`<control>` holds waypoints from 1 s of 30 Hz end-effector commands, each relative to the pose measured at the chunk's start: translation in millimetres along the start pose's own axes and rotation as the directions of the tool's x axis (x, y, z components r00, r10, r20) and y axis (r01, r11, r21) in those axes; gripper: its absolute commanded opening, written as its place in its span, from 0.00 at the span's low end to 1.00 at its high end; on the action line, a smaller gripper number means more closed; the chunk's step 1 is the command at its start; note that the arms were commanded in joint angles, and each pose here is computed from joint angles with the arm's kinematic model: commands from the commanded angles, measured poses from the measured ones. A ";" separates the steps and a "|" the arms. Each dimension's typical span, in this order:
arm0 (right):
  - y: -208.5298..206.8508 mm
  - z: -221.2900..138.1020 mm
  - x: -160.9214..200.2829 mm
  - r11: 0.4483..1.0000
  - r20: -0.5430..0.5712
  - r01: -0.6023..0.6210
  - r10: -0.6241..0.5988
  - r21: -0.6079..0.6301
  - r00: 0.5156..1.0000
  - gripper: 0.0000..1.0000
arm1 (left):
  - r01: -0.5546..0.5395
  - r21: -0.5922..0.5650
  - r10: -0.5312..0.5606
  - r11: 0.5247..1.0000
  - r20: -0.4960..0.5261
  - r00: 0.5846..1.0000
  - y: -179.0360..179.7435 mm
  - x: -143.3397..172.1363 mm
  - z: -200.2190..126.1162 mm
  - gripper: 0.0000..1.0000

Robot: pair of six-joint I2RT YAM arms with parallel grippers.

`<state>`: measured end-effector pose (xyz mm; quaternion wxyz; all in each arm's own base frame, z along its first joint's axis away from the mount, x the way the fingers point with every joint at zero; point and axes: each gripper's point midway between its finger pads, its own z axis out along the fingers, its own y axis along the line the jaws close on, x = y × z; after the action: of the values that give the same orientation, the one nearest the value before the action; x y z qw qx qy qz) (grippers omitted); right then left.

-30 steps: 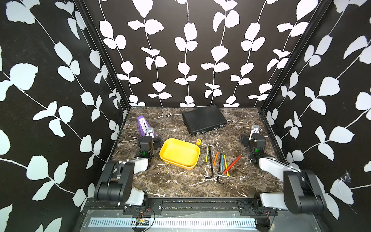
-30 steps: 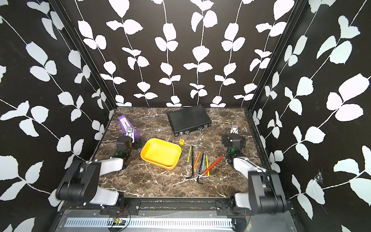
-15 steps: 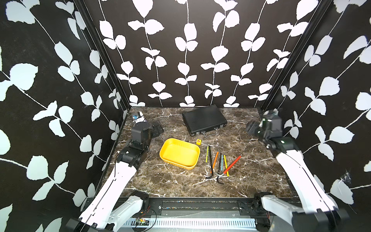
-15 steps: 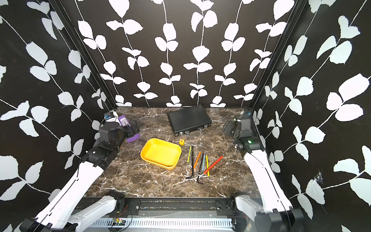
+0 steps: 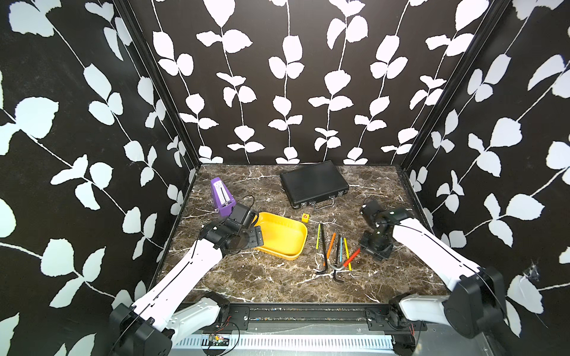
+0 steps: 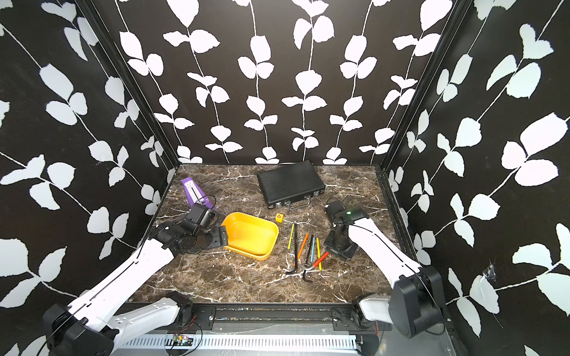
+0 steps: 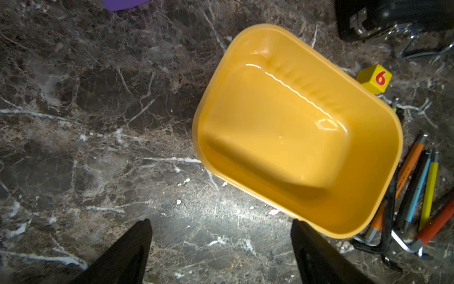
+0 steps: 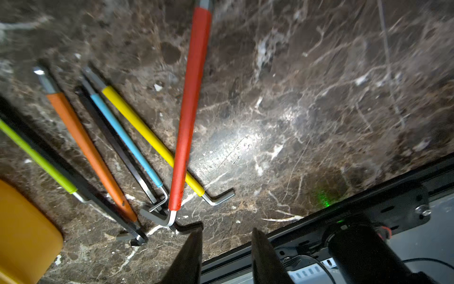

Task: Put the hex key on the desktop into the storage box
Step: Pick up the Allen key from the center of the board.

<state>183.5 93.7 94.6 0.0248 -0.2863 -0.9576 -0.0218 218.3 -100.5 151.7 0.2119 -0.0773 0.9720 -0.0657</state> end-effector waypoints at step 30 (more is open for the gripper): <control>29.9 82.0 13.5 0.996 -0.090 -0.082 0.080 -0.018 0.993 0.34 | -0.063 0.043 0.064 0.997 -0.003 0.998 -0.8 8.4 -13.2 0.89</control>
<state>197.8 133.8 26.1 0.0473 -0.3168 -0.9454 -0.0601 205.9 -100.8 157.5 0.2086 -0.0473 0.9738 -0.0769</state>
